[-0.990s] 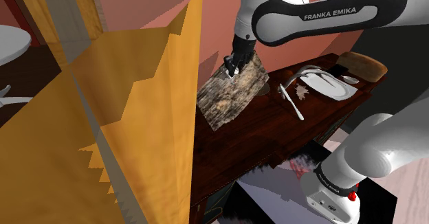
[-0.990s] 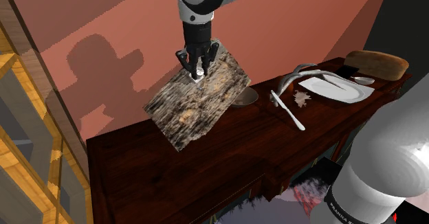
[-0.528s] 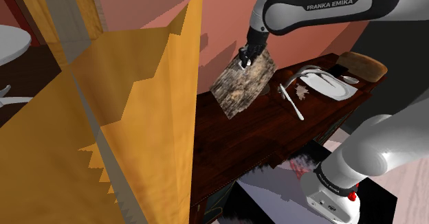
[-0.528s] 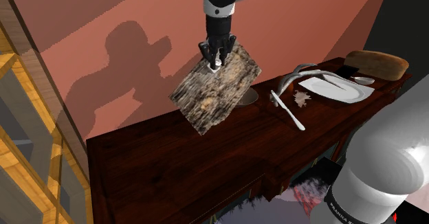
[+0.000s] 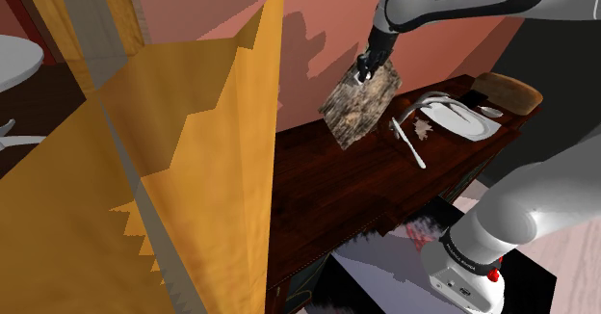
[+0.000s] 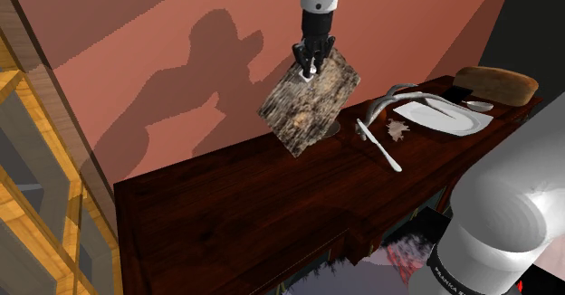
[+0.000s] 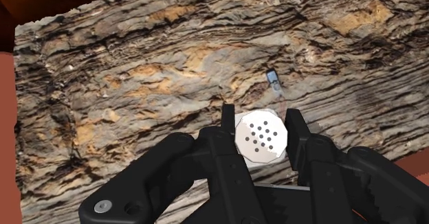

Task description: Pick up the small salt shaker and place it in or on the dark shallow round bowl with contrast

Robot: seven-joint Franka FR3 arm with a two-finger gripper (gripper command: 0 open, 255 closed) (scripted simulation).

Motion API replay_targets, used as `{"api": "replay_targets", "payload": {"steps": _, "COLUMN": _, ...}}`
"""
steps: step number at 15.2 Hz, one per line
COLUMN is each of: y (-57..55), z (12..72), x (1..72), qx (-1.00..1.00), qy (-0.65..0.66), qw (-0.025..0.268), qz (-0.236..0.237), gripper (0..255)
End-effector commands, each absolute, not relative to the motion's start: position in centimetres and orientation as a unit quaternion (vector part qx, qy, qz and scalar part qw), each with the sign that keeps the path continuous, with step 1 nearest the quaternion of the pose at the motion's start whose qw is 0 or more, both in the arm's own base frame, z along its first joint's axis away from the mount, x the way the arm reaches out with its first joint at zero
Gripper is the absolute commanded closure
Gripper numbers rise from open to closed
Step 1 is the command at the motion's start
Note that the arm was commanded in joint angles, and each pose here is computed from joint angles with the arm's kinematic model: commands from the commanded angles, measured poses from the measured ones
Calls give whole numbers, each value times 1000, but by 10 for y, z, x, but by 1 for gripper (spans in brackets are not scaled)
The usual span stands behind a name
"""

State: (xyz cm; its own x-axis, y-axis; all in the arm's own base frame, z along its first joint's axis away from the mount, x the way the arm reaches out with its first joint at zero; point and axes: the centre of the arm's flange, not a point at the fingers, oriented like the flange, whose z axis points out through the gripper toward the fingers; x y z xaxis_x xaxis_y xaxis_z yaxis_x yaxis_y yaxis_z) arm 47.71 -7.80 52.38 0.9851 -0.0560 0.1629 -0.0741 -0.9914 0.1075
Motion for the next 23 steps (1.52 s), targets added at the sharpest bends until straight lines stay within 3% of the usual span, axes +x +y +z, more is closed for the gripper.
{"api": "replay_targets", "payload": {"steps": 1, "y": -103, "z": 526, "x": 481, "qx": 995, "qy": -32, "qw": 57, "qz": 80, "gripper": 255}}
{"api": "replay_targets", "payload": {"steps": 23, "y": -118, "z": 418, "x": 482, "qx": 995, "qy": -32, "qw": 57, "qz": 80, "gripper": 255}}
